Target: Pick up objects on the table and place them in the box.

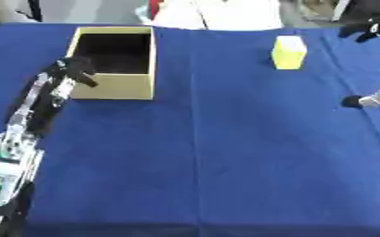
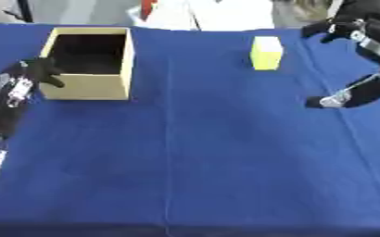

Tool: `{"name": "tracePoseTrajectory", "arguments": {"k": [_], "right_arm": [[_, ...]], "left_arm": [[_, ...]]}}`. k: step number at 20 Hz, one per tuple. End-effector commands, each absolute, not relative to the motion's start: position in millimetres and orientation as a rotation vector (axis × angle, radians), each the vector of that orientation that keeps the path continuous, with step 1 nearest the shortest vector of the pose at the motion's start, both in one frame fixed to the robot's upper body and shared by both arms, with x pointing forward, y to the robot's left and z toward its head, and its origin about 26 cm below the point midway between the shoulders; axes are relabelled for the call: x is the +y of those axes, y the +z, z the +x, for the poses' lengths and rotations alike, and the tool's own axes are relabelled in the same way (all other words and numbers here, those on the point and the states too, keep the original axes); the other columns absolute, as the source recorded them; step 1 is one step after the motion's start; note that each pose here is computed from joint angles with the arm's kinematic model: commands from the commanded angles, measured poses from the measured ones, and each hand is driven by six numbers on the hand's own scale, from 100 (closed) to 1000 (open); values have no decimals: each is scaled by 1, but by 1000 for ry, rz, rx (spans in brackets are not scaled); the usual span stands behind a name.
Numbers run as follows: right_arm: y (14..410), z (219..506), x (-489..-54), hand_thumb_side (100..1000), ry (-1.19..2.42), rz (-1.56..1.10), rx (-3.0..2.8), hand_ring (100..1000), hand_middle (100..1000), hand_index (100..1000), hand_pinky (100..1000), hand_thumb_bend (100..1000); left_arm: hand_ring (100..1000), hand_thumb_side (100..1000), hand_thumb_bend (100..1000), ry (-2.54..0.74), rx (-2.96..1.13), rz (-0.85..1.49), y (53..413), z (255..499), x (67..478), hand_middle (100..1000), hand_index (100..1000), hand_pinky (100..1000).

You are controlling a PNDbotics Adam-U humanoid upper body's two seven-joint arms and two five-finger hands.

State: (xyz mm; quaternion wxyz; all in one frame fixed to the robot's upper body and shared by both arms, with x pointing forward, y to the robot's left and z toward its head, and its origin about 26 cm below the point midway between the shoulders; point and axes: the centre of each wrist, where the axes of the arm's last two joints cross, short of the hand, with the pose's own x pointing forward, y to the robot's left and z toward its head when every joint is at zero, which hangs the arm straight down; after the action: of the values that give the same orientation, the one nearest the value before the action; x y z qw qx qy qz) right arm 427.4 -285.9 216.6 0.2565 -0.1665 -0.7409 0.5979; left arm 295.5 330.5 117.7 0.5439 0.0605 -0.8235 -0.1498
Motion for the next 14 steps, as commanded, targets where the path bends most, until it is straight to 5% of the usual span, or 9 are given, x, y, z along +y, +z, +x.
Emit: {"name": "tracePoseTrajectory", "arguments": {"k": [1, 14], "right_arm": [[229, 429, -290, 159, 1633, -502, -2019, 898, 810, 938, 791, 657], [232, 438, -290, 201, 1665, -529, -1986, 902, 819, 942, 793, 658]], "left_arm": [[613, 680, 299, -372, -1972, 153, 124, 295, 333, 629, 781, 1000], [612, 680, 300, -374, -1969, 150, 123, 294, 333, 629, 781, 1000]]}}
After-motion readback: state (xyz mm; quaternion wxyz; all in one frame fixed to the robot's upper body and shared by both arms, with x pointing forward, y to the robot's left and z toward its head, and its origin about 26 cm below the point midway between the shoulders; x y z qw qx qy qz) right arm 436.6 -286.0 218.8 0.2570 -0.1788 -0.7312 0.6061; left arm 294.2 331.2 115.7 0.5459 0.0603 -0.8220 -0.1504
